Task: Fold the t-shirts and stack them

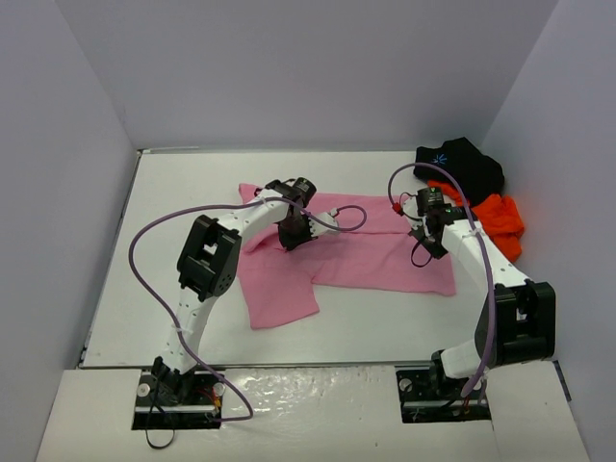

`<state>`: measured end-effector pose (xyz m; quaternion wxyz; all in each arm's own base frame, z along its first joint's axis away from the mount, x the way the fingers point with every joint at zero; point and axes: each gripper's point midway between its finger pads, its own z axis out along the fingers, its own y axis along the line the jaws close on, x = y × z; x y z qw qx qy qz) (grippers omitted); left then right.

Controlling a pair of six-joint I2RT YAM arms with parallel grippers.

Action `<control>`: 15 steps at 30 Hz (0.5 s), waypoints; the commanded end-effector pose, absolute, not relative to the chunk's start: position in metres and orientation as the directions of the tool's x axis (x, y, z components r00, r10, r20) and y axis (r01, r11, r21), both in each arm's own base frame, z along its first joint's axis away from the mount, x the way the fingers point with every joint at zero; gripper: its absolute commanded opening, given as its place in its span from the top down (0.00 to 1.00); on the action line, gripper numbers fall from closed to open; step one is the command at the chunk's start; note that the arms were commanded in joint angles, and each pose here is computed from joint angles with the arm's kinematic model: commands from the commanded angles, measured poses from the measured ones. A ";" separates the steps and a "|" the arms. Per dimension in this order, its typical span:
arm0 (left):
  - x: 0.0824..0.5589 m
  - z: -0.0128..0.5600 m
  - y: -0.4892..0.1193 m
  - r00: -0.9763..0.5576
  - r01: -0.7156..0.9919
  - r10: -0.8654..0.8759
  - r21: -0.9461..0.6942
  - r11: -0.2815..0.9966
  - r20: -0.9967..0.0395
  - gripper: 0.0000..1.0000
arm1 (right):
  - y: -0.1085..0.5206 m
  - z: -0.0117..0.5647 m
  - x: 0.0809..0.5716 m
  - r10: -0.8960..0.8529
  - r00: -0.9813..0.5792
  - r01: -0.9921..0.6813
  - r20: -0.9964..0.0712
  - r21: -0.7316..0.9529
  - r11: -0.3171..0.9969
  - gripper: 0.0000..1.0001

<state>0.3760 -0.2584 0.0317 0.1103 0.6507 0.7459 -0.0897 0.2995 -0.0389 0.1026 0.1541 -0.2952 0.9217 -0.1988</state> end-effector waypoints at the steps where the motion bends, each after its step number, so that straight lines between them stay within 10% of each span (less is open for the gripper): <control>1: 0.380 0.063 -0.265 -0.104 0.990 0.942 0.057 0.129 -0.319 1.00 | -0.038 0.117 0.301 -0.607 -0.769 -0.465 -0.201 -0.475 0.747 0.98; 15: 0.363 0.144 -0.279 -0.092 0.993 0.909 0.028 0.113 -0.407 1.00 | -0.035 0.125 0.308 -0.607 -0.760 -0.453 -0.234 -0.480 0.752 0.97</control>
